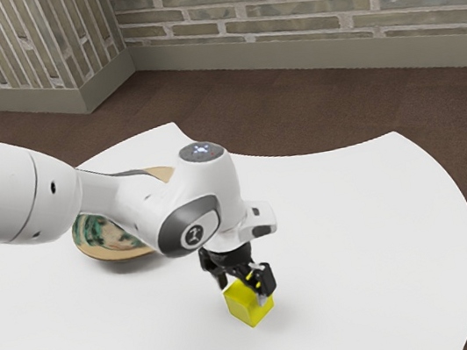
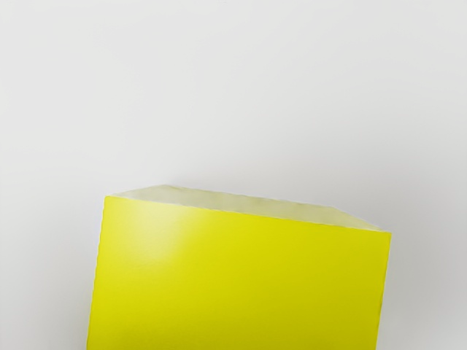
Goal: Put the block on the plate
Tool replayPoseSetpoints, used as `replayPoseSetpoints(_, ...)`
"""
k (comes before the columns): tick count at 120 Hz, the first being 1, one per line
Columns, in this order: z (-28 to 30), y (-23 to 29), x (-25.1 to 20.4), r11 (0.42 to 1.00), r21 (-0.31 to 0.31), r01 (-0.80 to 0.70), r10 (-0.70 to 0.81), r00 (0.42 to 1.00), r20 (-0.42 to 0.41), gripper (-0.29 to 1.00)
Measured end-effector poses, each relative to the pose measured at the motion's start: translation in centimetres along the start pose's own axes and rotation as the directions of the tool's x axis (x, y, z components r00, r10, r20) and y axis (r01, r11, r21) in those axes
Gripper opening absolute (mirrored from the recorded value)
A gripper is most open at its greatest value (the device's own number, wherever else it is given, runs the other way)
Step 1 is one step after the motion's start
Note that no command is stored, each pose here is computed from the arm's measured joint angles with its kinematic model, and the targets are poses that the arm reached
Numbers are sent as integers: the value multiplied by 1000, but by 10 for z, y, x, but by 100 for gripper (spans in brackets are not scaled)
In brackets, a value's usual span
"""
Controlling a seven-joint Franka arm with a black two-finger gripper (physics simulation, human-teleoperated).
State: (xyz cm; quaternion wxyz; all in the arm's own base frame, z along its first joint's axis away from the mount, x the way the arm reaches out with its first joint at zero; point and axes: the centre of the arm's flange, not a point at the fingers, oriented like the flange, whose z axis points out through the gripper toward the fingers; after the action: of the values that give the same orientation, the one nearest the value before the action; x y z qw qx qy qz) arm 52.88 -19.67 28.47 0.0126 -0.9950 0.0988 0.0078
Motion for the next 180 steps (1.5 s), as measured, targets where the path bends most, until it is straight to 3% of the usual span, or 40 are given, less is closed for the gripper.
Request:
replayPoseSetpoints(41, 24, -1, 14, 1000, 9, -13, 13, 1000, 22, 69)
replayPoseSetpoints(86, 26, 0, 13, 1000, 7, -20, 20, 999, 25, 48)
replayPoseSetpoints(125, 19, 3, 14, 1000, 6, -24, 24, 1000, 14, 45)
replayPoseSetpoints(157, -23, 5, 13, 1000, -7, -24, 24, 999, -42, 44)
replayPoseSetpoints(180, -53, -28, 18, 1000, 7, 13, -12, 999, -53, 43)
